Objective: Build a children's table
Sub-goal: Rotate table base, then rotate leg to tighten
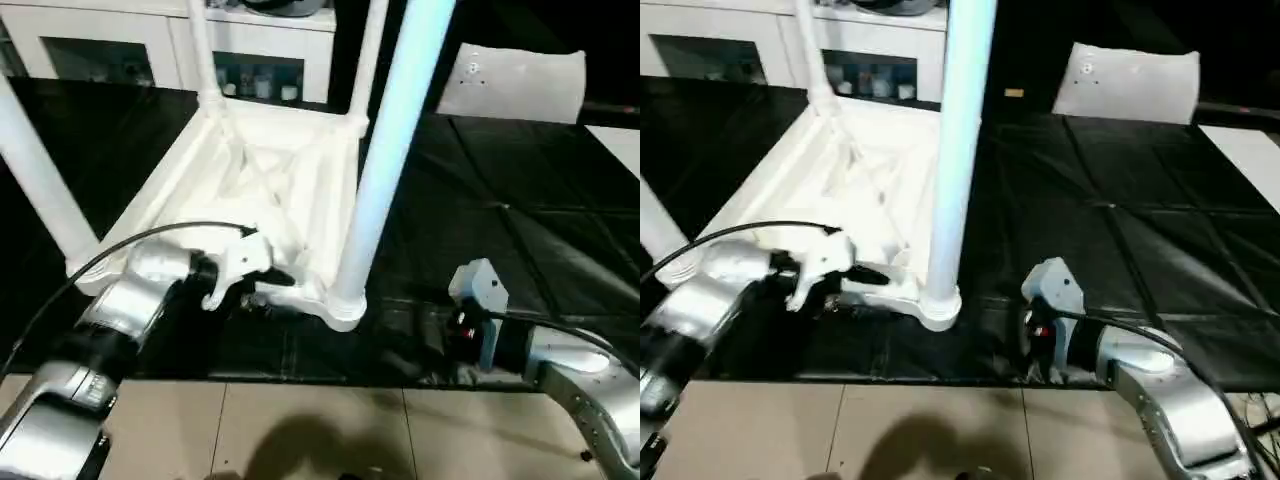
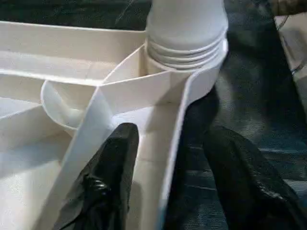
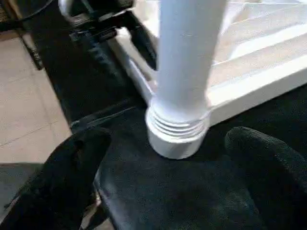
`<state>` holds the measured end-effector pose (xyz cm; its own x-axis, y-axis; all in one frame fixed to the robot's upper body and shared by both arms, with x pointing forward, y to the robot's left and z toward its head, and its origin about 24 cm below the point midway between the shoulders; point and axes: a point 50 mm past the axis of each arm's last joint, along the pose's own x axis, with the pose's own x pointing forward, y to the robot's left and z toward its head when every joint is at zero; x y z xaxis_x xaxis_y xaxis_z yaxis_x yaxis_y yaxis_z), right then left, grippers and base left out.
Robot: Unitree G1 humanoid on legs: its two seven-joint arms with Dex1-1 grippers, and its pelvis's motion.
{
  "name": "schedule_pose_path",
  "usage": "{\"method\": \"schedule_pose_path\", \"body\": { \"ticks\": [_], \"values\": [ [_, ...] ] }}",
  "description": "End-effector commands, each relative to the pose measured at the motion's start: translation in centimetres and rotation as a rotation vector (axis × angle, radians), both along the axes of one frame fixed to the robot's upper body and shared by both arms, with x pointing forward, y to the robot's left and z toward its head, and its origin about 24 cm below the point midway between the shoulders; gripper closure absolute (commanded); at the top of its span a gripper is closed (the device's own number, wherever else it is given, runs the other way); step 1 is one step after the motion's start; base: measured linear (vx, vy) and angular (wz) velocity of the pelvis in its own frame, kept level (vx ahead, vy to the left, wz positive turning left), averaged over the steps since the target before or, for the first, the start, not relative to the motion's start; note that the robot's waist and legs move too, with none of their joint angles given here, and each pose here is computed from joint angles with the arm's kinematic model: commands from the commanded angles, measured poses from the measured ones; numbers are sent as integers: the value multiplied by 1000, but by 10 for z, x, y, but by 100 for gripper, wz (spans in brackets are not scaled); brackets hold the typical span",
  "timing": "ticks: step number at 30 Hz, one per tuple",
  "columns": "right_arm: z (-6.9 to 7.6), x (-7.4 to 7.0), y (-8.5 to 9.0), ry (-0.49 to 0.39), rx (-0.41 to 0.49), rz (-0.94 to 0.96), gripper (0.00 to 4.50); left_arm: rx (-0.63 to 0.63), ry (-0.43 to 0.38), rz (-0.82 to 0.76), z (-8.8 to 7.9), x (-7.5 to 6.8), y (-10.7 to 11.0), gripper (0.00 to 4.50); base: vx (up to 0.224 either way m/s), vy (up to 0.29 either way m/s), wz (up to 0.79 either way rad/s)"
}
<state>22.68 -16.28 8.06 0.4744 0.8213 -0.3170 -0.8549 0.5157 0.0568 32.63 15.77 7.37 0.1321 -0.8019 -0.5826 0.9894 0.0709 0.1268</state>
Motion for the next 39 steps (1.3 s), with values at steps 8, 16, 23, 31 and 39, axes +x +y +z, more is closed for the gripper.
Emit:
{"method": "schedule_pose_path", "body": {
  "ticks": [8, 16, 23, 31, 39],
  "values": [
    [2, -5, -2, 22, -7, 31, 0, 45, 4, -68, 4, 10, -11, 287, 0, 0, 0],
    [2, -9, 0, 58, 10, 76, 0, 93, 39, -111, 4, 15, -11, 361, 0, 0, 0],
    [-2, -7, 0, 62, 8, 79, 0, 121, 46, -129, 3, 17, -12, 406, 0, 0, 0],
    [-16, -3, -1, 66, 7, 62, 0, 104, 83, -111, 3, 19, -12, 445, 0, 0, 0],
    [-14, 11, -6, -8, 27, -68, 0, -124, 151, 122, -9, 16, -20, 445, 0, 0, 0]
  ]
}}
